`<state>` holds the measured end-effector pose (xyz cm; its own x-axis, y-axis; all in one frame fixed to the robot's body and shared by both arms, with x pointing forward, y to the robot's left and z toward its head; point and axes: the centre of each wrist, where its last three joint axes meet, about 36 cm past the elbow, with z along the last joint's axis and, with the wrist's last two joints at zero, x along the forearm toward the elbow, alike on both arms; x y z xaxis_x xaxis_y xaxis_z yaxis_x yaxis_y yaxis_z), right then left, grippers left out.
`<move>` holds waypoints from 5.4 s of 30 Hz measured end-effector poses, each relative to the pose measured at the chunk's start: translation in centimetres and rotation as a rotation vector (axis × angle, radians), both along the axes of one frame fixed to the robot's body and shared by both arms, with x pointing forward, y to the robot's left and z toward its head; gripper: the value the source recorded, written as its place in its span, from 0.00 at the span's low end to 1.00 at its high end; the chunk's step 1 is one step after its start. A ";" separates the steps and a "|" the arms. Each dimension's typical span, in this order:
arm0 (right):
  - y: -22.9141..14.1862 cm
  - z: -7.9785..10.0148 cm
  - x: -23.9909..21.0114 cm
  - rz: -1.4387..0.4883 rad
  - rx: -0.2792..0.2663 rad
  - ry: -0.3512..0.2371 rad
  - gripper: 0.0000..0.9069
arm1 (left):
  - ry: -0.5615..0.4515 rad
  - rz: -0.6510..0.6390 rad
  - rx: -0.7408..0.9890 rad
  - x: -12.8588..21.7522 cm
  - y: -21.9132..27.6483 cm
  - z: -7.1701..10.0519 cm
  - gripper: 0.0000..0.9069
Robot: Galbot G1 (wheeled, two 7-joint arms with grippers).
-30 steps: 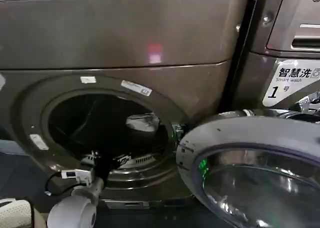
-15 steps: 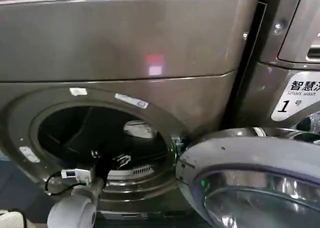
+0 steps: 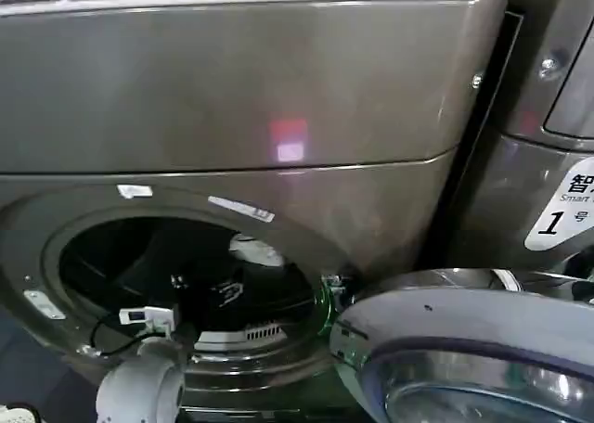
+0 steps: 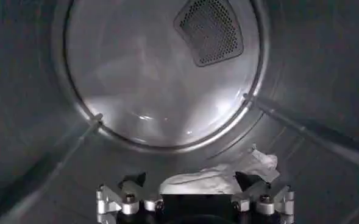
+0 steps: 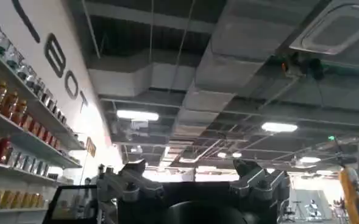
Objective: Grasp the clothes from the dryer.
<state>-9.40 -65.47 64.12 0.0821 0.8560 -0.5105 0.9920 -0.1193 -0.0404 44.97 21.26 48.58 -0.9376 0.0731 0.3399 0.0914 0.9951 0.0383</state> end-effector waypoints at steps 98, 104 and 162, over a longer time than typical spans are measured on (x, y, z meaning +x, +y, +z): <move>-0.4 -4.1 5.4 0.089 0.023 0.090 1.00 | 0.403 -1.128 0.751 29.0 4.0 -0.8 1.00; -0.4 -4.2 5.5 0.091 0.022 0.095 1.00 | 0.440 -1.105 0.696 29.0 4.5 -2.3 1.00; 0.6 -3.9 7.1 0.130 0.029 0.072 1.00 | -0.009 -0.653 0.462 26.8 1.9 0.5 0.00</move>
<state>-2.30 -64.84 60.22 -0.0668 0.8716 -0.4857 0.9934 0.0127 -0.1138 71.80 23.14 49.09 -0.7568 0.4622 0.4622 0.6479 0.6240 0.4369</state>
